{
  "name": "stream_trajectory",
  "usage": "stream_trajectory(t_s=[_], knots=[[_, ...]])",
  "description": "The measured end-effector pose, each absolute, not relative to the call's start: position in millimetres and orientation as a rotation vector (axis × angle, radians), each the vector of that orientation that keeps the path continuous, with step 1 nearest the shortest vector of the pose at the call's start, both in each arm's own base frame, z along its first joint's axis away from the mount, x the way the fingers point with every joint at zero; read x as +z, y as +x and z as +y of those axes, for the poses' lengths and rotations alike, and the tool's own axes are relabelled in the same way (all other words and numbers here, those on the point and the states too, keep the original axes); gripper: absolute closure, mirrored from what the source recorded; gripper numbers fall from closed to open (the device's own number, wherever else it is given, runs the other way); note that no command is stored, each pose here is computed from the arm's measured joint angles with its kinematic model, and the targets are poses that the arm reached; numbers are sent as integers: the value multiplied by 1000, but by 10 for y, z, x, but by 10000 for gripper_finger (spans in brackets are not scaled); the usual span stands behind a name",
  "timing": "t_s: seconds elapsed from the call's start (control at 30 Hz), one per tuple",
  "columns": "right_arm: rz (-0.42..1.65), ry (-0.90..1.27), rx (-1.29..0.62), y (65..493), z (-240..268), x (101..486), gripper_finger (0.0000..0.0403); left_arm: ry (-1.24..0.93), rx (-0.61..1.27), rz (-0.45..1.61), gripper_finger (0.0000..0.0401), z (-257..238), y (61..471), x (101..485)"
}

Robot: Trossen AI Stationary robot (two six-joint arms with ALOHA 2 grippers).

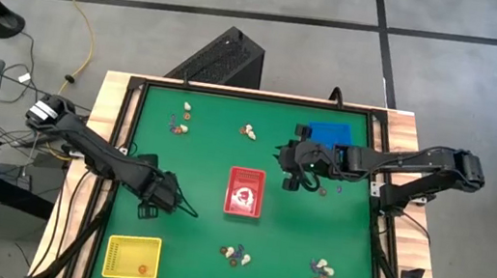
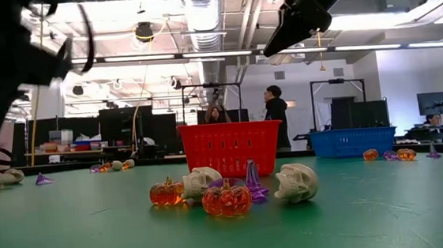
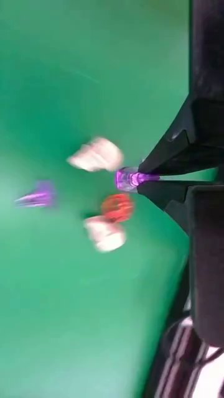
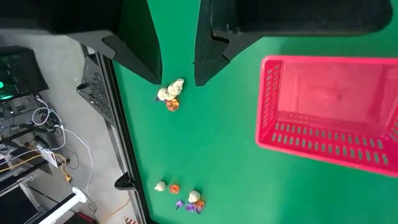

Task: Sort Halloween decoration

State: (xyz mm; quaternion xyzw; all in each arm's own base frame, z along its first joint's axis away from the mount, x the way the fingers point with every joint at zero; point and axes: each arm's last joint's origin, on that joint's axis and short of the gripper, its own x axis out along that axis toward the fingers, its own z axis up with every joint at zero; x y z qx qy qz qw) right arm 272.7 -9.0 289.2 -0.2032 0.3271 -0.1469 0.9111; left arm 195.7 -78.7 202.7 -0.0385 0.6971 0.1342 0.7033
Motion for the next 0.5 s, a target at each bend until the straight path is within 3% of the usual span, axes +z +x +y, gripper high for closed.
stream_trajectory(t_s=[0.13, 0.23, 0.37, 0.5], knots=[[696, -422, -299, 2715, -90, 2875, 278, -25, 318, 1346, 401, -821, 2147, 2226], [695, -398, -304, 2712, -81, 2871, 278, 47, 304, 1065, 401, -869, 2372, 2271], [687, -350, -310, 2711, -45, 2869, 278, 158, 170, 754, 401, -896, 2699, 2256], [720, -338, -293, 2685, 13, 2838, 278, 229, 38, 578, 401, -786, 2960, 2221]])
